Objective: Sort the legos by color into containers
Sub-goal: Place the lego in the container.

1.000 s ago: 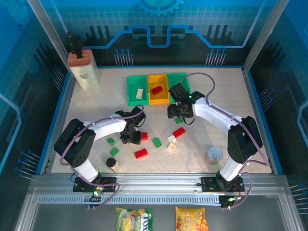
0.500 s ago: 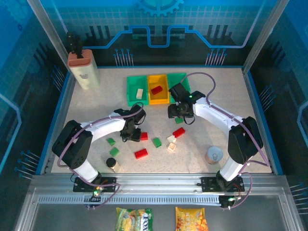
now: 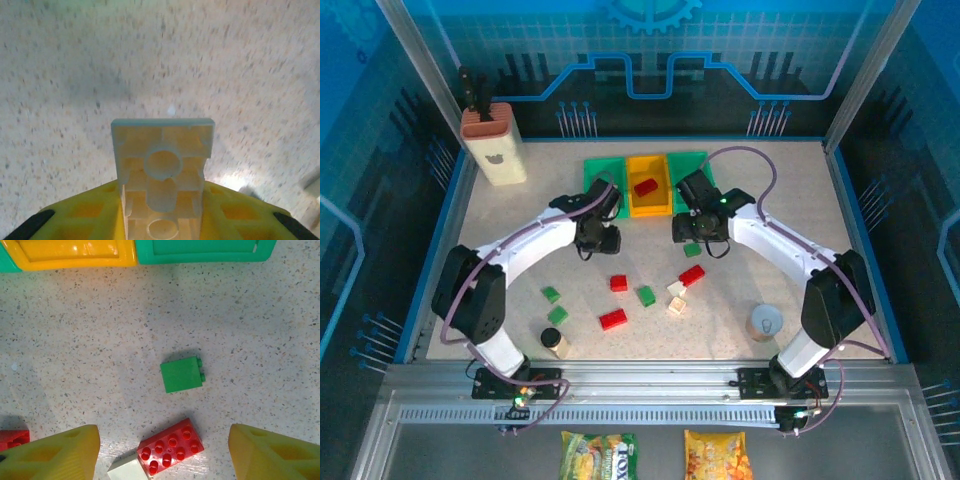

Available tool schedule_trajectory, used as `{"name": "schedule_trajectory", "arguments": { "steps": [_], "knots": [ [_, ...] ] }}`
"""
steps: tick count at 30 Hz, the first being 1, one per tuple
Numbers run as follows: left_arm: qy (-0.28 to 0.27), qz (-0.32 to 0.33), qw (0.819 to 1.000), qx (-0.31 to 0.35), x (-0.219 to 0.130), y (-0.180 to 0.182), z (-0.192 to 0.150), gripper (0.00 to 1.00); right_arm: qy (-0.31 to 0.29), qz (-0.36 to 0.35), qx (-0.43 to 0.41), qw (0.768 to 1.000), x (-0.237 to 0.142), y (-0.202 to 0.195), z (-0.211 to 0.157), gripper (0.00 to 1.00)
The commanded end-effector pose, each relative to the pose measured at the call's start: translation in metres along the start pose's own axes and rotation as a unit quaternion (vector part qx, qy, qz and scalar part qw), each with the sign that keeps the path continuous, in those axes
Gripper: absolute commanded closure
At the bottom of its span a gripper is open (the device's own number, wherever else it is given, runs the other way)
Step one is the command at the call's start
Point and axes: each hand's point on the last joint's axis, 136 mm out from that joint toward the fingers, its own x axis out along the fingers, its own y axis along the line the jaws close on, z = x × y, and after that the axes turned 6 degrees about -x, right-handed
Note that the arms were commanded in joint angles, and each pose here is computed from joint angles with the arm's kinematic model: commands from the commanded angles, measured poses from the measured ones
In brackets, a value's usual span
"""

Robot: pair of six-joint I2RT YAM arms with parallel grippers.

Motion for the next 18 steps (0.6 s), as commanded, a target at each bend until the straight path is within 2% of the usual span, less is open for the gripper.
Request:
{"name": "schedule_trajectory", "arguments": {
  "steps": [1, 8, 18],
  "knots": [
    [-0.011, 0.005, 1.000, -0.024, 0.001, 0.003, 0.026, 0.65, 0.000, -0.016, 0.013, 1.000, -0.008, -0.016, -0.006, 0.30],
    [-0.037, 0.007, 0.999, -0.035, 0.010, 0.003, 0.078, 0.65, -0.003, -0.022, 0.018, 1.000, -0.013, -0.025, -0.010, 0.30],
    [-0.083, 0.021, 0.995, -0.052, 0.029, 0.024, 0.153, 0.65, -0.006, -0.028, 0.024, 0.999, -0.022, -0.033, -0.016, 0.30]
  ]
}}
